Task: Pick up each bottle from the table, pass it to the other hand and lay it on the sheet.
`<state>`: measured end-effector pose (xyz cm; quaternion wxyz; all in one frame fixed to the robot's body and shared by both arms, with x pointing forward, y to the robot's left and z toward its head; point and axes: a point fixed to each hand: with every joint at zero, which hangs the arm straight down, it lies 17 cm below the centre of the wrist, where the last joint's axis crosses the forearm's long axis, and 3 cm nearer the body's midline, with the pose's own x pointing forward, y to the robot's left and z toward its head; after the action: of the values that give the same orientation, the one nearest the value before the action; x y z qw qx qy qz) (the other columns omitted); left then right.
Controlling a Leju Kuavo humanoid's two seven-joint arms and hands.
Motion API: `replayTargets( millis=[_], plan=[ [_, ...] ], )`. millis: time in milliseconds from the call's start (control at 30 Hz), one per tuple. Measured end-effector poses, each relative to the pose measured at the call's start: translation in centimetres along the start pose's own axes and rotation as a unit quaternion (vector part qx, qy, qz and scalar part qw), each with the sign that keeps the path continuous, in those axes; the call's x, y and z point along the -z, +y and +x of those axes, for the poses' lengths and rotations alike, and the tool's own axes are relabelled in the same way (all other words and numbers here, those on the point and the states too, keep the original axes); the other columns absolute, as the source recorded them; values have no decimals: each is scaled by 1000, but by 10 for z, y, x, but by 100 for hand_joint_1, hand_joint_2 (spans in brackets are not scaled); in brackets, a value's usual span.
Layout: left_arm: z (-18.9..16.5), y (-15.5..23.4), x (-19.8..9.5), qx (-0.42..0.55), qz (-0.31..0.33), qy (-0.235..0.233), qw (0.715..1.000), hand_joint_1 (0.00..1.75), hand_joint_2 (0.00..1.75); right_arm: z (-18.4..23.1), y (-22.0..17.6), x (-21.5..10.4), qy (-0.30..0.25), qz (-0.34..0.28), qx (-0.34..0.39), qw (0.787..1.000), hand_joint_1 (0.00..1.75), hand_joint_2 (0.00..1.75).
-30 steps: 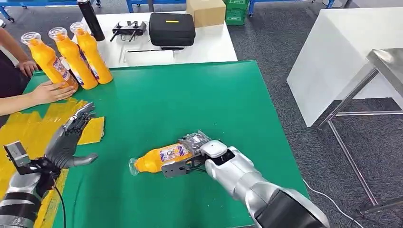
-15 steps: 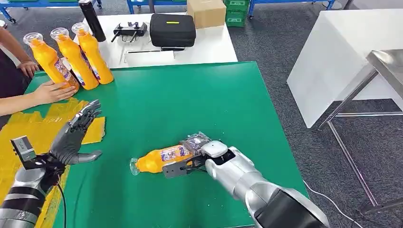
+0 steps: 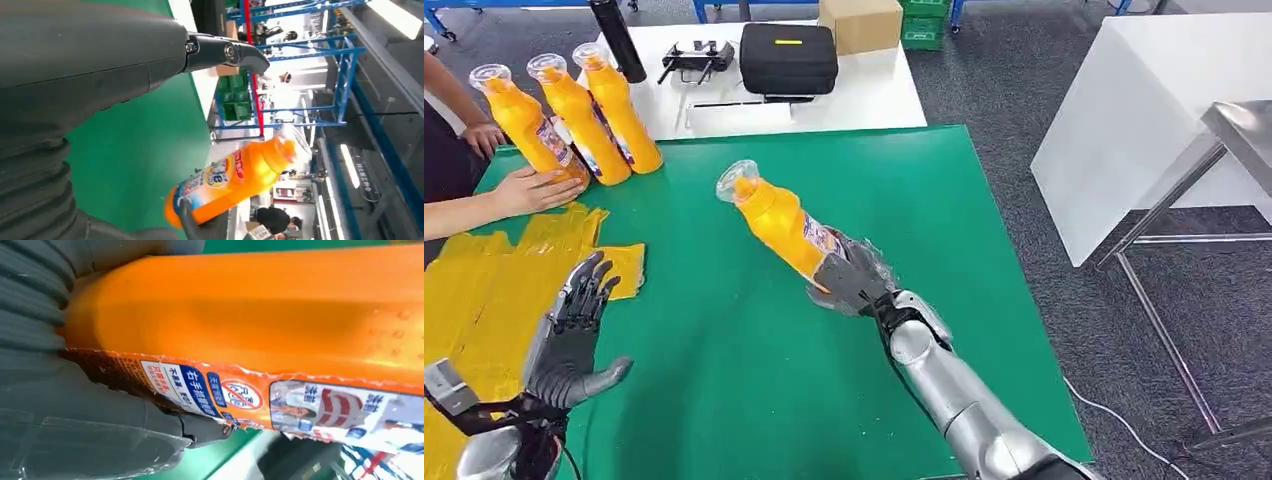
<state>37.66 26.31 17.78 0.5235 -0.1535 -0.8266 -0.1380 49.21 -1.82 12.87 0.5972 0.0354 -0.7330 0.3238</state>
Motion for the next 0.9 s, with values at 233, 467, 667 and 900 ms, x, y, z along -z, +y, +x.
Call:
replayTargets(
  millis=[233,467,667,900],
  plan=[
    [18,-4,-6,-32,33,-20,999,0,175,40,-17,-12,-66,-30,57,996,175,175],
    [27,-14,-4,-108,50,-31,992,0,175,74,-9,-19,-104,-24,60,992,175,175],
    [30,-29,0,-173,38,-34,984,0,175,108,50,-20,-136,43,27,989,175,175],
    [28,-38,3,-183,30,-31,982,0,175,135,99,-26,-161,91,9,983,175,175]
  ],
)
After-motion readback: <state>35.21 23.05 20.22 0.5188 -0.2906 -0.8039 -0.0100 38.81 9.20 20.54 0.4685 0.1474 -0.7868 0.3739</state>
